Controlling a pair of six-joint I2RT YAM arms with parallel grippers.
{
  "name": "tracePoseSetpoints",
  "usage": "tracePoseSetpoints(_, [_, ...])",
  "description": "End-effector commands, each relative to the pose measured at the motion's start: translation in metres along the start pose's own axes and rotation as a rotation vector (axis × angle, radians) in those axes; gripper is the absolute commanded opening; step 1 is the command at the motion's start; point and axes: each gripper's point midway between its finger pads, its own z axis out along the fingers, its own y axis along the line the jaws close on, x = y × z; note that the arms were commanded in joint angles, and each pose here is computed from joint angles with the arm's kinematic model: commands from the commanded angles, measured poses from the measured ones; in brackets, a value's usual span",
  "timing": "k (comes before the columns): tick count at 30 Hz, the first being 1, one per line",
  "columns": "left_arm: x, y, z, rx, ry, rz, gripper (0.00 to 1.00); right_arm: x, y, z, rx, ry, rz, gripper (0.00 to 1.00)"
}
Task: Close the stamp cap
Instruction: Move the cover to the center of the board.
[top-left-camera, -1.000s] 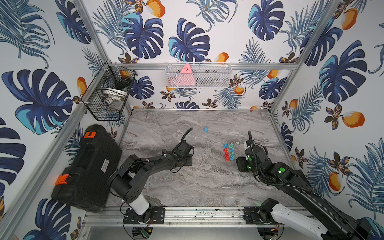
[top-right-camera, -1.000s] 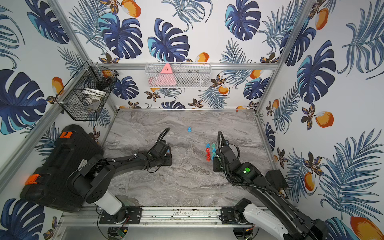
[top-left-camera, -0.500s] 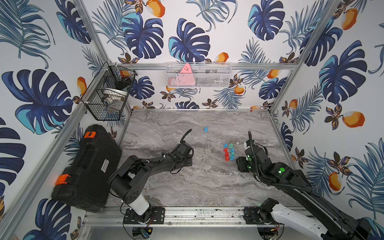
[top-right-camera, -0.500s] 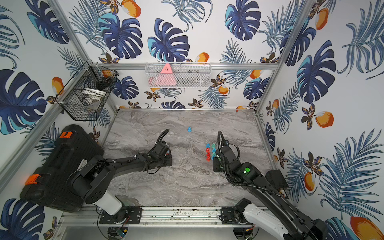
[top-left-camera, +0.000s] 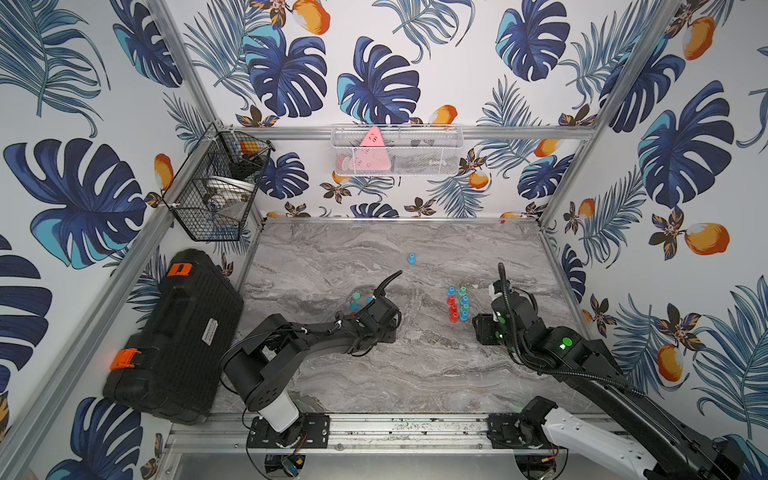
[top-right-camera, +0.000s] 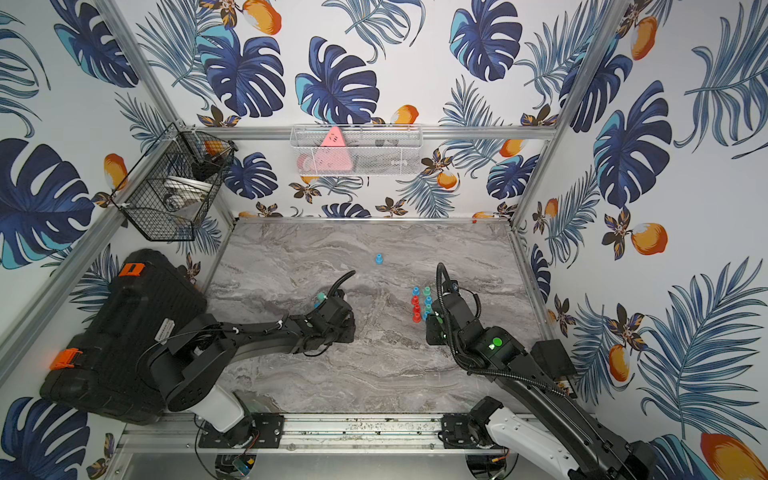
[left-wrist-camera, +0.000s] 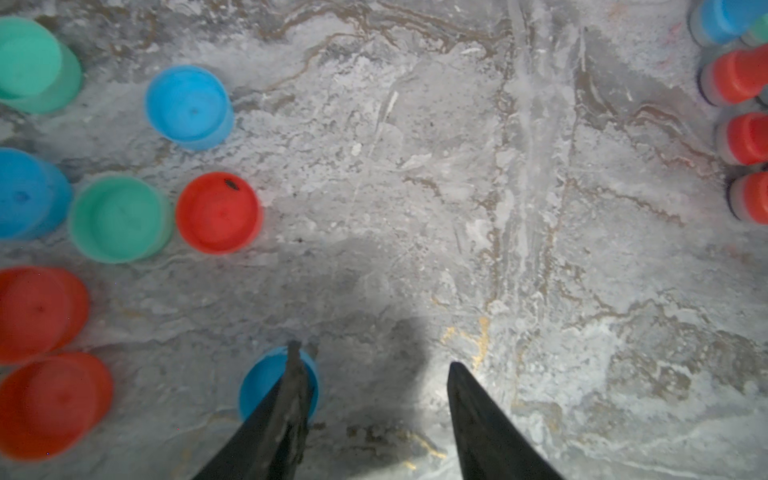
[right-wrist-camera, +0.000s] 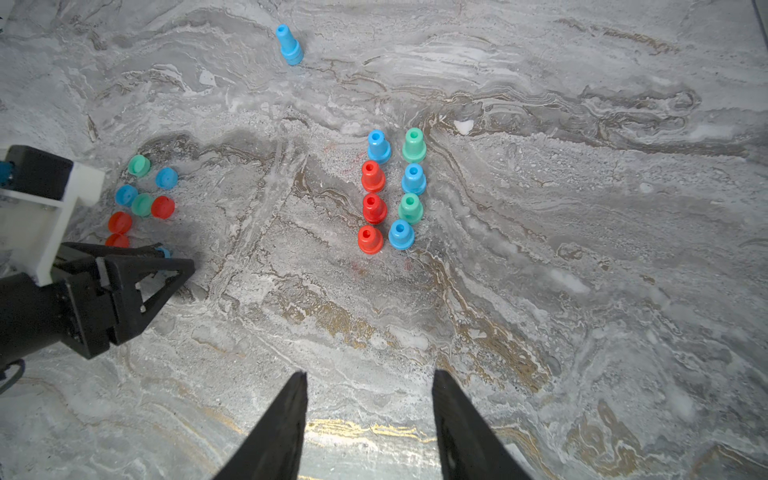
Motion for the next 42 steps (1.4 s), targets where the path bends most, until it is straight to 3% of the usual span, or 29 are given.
tracePoseSetpoints(1, [0.024,-0.003,0.002,-0.007,0.080,0.000,0.58,0.000,-0.002,-0.002,0.014,-0.007,0.008,0.52])
tracePoseSetpoints(20, [0.042,-0.061,0.016,0.064,0.107,0.087,0.58,-0.001,-0.003,-0.006,0.024,-0.026,0.001,0.52])
tracePoseSetpoints(42, [0.024,-0.091,0.031,0.073,0.102,0.139,0.57,-0.001,-0.002,-0.009,0.024,-0.034,-0.005,0.52])
